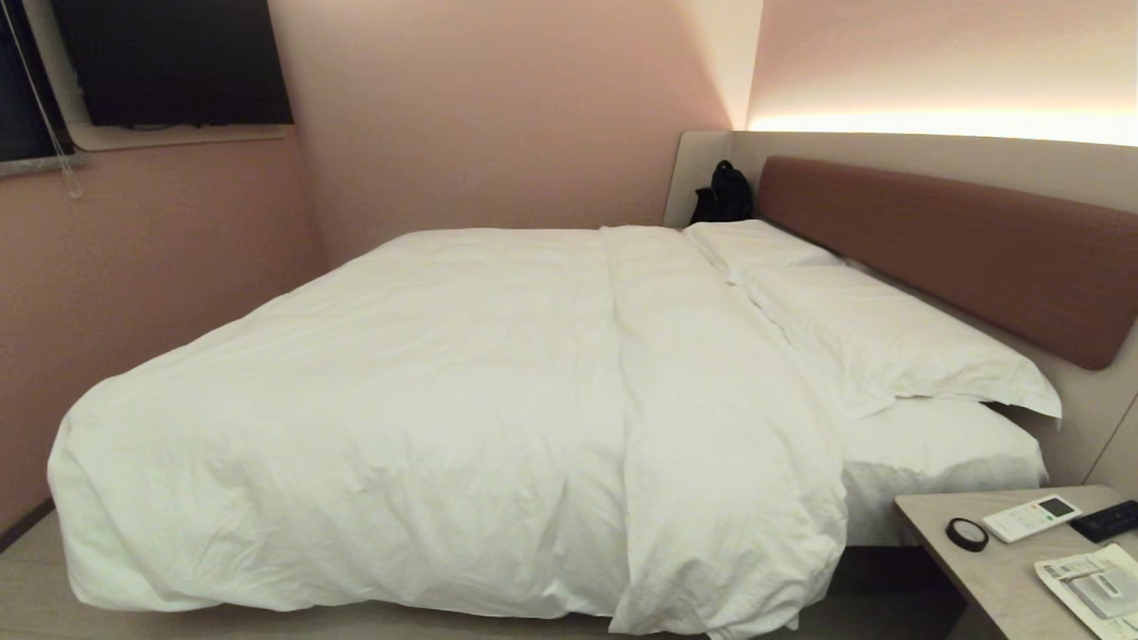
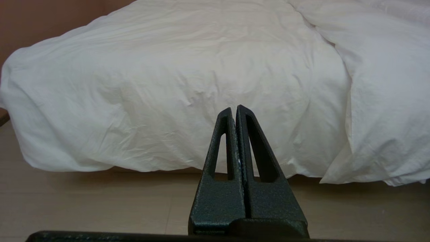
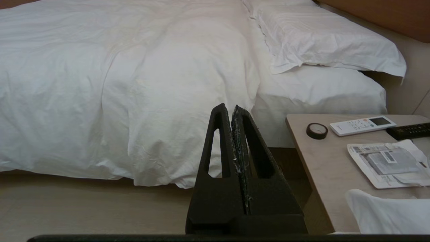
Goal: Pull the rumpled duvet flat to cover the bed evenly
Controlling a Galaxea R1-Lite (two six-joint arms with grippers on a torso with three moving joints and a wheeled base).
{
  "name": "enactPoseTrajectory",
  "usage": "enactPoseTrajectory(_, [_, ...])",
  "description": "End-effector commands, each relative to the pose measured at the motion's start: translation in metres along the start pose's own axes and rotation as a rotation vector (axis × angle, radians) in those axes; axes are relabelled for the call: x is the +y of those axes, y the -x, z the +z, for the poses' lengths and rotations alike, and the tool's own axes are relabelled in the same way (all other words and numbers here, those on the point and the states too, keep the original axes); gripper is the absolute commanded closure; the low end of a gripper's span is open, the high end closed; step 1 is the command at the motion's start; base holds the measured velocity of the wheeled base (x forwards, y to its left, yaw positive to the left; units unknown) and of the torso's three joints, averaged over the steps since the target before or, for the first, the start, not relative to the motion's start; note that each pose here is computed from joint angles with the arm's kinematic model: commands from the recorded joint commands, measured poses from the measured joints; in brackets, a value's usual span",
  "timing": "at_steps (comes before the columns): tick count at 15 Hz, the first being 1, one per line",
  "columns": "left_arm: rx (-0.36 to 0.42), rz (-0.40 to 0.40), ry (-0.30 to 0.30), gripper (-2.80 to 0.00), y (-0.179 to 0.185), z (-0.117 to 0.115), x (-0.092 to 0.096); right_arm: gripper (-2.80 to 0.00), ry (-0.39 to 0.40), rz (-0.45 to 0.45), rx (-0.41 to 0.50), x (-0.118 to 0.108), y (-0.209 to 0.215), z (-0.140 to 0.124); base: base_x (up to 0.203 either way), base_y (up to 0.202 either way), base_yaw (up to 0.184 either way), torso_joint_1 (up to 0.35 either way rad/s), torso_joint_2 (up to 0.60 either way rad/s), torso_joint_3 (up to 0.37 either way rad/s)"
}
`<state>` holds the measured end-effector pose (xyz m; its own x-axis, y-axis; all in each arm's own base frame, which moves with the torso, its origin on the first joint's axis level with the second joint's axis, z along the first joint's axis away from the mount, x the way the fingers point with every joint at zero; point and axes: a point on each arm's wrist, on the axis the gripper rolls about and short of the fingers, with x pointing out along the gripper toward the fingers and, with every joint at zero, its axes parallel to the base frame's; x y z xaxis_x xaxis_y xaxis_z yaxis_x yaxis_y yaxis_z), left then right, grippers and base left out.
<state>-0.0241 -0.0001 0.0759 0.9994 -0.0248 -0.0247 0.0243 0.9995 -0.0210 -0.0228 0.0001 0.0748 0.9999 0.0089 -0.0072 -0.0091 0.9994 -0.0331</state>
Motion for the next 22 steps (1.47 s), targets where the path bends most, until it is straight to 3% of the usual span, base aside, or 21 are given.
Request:
enactPoseTrajectory(1, [0.000, 0.000, -0.001, 0.00, 0.0000, 0.0000, 0.0000, 0.00, 0.001, 0.000, 0.002, 0.0000, -0.0001, -0.0001, 0.001, 0.133, -0.015, 0.009, 0.00, 0.001])
enactPoseTrajectory(22, [0.001, -0.001, -0.001, 0.00, -0.0001, 0.0001, 0.0000, 0.00, 0.001, 0.000, 0.000, 0.0000, 0.0000, -0.0001, 0.000, 0.194, 0.000, 0.002, 0.00, 0.001])
